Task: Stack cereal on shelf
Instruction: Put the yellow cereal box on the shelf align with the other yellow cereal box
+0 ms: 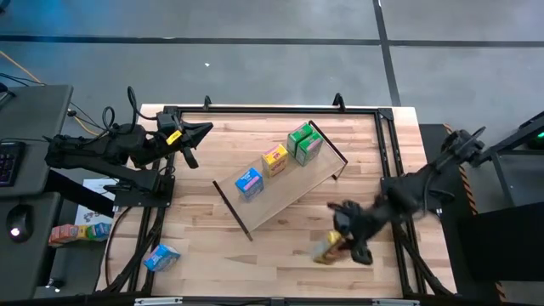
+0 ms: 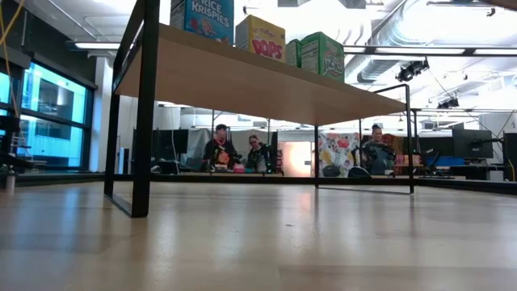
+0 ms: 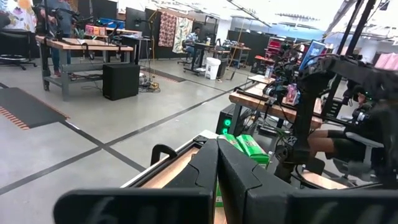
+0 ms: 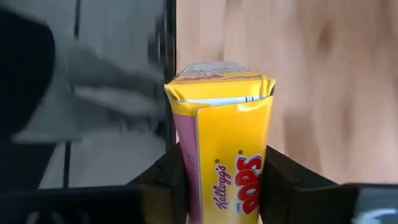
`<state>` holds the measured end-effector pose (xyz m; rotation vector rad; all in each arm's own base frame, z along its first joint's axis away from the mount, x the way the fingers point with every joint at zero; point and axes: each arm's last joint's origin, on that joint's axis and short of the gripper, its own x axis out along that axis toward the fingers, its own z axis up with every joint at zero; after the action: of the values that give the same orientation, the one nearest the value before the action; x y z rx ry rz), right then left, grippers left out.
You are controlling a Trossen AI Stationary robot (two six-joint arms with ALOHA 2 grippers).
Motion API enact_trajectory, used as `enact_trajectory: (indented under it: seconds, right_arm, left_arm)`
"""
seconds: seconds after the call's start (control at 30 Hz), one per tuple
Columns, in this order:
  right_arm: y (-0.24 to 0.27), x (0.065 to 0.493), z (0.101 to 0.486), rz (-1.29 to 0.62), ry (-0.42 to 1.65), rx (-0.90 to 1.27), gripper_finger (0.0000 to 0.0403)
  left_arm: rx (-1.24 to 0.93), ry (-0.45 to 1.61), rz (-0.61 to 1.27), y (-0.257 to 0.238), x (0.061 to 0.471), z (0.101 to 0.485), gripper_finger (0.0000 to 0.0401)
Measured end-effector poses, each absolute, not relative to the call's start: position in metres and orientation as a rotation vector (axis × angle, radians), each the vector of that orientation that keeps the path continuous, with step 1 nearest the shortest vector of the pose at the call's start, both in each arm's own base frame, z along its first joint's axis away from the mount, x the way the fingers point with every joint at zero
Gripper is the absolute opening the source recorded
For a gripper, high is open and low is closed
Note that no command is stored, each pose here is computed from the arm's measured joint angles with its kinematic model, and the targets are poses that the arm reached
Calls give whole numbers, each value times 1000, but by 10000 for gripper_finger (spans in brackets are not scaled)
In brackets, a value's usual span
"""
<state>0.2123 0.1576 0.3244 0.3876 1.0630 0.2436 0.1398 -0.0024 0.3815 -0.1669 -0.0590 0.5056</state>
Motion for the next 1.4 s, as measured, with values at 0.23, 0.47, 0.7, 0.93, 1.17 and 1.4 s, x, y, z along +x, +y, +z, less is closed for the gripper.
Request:
enact_trajectory:
  seconds: [0.23,0.47,0.7,0.93,1.17,1.4]
  right_arm:
    - [109,258,394,133,822,169,103]
    - [66,301,413,-74,987,-113,99]
    - [50,336,386,73,1210,-97,99]
    - [44,348,375,78,1240,-104,99]
    - [44,350,375,81,1216,-118,99]
    - [43,354,376,63,1178,-149,130]
  left_arm:
    - [-182,-60,506,-2,140,381,1]
    - [-183,-60,506,-2,140,381,1]
    - [-183,-60,506,-2,140,381,1]
    - [-183,-60,506,-2,140,381,1]
    - [-180,-59,506,-2,140,381,1]
    - [-164,-51,506,-2,140,381,1]
